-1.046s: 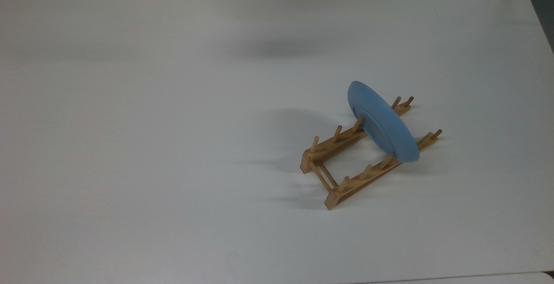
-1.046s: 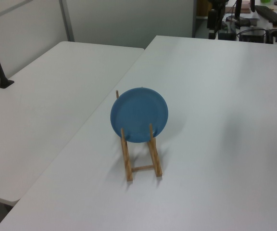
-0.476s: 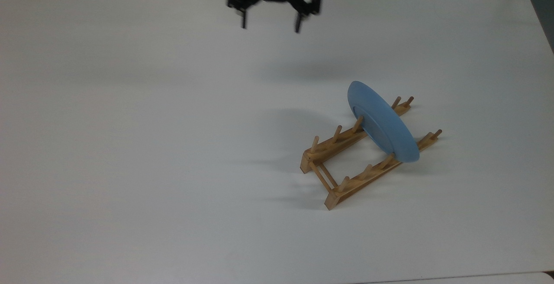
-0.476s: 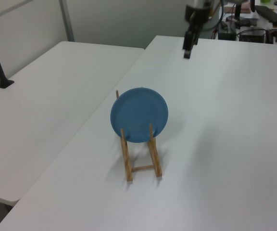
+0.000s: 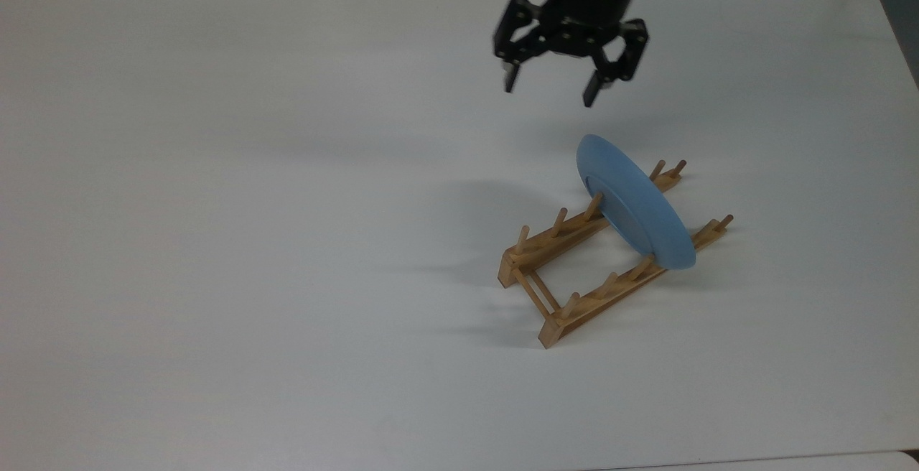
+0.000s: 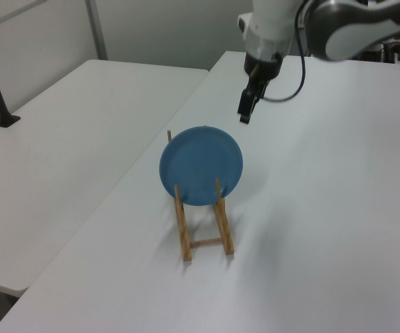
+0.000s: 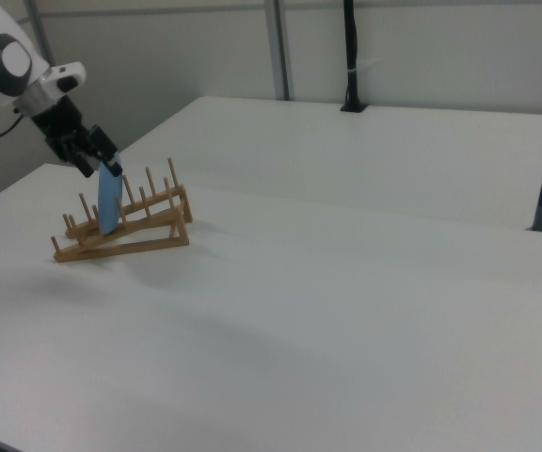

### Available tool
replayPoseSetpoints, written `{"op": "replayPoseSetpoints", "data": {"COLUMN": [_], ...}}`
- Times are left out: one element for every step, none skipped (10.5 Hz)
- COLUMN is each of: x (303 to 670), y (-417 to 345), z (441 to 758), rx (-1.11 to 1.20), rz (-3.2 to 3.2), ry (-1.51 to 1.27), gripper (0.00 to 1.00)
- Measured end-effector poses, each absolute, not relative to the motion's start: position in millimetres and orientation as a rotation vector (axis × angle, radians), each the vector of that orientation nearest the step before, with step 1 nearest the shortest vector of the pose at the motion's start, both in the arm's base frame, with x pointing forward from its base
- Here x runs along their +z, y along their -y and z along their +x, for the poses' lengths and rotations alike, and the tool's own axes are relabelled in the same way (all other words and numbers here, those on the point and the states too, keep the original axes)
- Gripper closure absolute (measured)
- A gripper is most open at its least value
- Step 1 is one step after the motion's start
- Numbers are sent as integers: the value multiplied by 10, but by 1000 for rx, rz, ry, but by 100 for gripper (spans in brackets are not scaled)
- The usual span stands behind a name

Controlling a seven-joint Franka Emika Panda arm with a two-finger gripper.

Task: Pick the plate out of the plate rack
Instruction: 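Lower the open gripper onto the rim of the blue plate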

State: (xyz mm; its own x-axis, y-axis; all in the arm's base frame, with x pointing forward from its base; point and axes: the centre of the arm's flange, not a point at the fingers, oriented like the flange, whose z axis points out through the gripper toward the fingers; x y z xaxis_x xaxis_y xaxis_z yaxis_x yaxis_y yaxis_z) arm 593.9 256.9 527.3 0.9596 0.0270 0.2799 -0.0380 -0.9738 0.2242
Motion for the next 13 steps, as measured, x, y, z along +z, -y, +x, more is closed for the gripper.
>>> {"op": "replayPoseSetpoints", "data": {"x": [5164, 5062, 4959, 4859, 4783, 4734, 4725, 4741, 4757, 4763, 4765, 4774, 4789], "y": [-2758, -2921, -3041, -3123, -3167, -3197, -3221, -3246, -3280, -3334, -3402, -3473, -3517], "z": [5918, 5913, 5924, 5952, 5987, 6017, 6033, 6030, 6016, 5988, 5950, 5913, 5893], "rx": [450, 499, 539, 569, 581, 586, 589, 595, 600, 604, 610, 639, 684], "rz": [2854, 2829, 2809, 2787, 2770, 2762, 2762, 2763, 2765, 2767, 2766, 2746, 2713], "ry": [17, 33, 57, 74, 81, 84, 82, 79, 73, 61, 43, 39, 52], "gripper": [6, 16, 30, 32, 45, 46, 52, 54, 54, 53, 53, 53, 53]}}
